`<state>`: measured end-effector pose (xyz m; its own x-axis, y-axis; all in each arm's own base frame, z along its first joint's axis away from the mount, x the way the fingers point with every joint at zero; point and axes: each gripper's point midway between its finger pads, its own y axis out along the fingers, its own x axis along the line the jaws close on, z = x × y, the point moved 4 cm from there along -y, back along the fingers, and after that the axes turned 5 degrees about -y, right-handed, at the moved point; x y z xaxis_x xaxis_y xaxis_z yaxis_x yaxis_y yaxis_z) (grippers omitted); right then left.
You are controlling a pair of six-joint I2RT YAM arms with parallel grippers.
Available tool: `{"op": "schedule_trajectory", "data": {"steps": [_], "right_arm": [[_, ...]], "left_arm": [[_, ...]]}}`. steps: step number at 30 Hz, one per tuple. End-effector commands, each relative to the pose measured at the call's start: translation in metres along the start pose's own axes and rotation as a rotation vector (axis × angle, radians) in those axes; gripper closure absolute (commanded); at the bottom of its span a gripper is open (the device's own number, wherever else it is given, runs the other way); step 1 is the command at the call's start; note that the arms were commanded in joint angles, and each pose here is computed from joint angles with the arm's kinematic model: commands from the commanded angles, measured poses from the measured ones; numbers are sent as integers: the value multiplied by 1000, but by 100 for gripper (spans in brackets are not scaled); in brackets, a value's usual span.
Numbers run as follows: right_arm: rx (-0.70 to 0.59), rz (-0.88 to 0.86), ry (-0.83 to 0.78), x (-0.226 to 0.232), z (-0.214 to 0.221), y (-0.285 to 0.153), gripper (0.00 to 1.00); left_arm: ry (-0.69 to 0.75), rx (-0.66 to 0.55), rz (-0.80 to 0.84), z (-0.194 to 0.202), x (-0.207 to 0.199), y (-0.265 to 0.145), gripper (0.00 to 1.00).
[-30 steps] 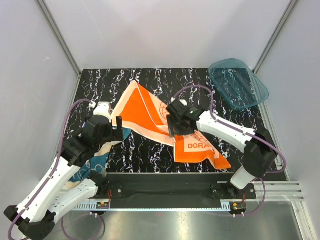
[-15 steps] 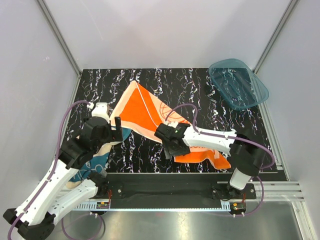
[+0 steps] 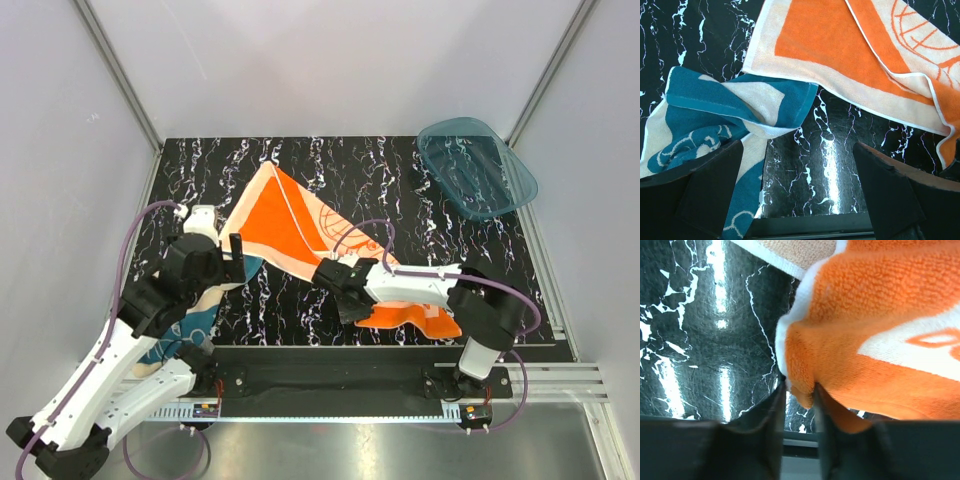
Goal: Roll the towels
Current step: Flatten the towel
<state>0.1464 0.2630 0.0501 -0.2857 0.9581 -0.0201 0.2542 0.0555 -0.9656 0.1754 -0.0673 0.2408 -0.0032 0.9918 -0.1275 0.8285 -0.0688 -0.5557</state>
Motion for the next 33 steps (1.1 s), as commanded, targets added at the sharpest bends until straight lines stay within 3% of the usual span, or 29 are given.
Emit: {"op": "schedule_trajectory", "data": {"steps": [1, 2, 3, 6, 13, 14, 19, 20, 24, 26, 28, 33], "right_arm": [[-24, -26, 18, 4, 5, 14, 71], [-29, -34, 18, 4, 5, 14, 75], [-34, -37, 18, 4, 4, 14, 86], [-37, -21, 4, -2, 6, 7, 100], [-203, 16, 40, -35, -13, -79, 100], [-266, 11, 67, -43, -18, -98, 100], [-352, 96, 130, -78, -15, -131, 100], [-357, 113, 145, -83, -14, -134, 100], [-359, 226, 230, -116, -11, -145, 100], [-390, 206, 272, -126, -13, -154, 100], [-403, 175, 317, -133, -17, -154, 100], [-436, 114, 285, -135, -25, -160, 100]], "left_arm": [[-4, -25, 1, -5, -2, 5, 1], [-1, -20, -2, -5, -3, 6, 1], [0, -18, -4, -5, -3, 6, 1], [3, -10, -15, -4, -2, 8, 1], [8, 3, -73, -13, -4, 17, 1], [19, 33, -83, -14, -10, 27, 1], [-38, 77, -107, -45, -38, 66, 1], [-70, 147, -168, -40, -29, 86, 1], [-270, 301, -122, -21, -24, 111, 8], [-371, 341, -157, 7, -13, 114, 8], [-446, 375, -177, 28, -9, 113, 1], [-522, 364, -350, 64, 32, 105, 1]]}}
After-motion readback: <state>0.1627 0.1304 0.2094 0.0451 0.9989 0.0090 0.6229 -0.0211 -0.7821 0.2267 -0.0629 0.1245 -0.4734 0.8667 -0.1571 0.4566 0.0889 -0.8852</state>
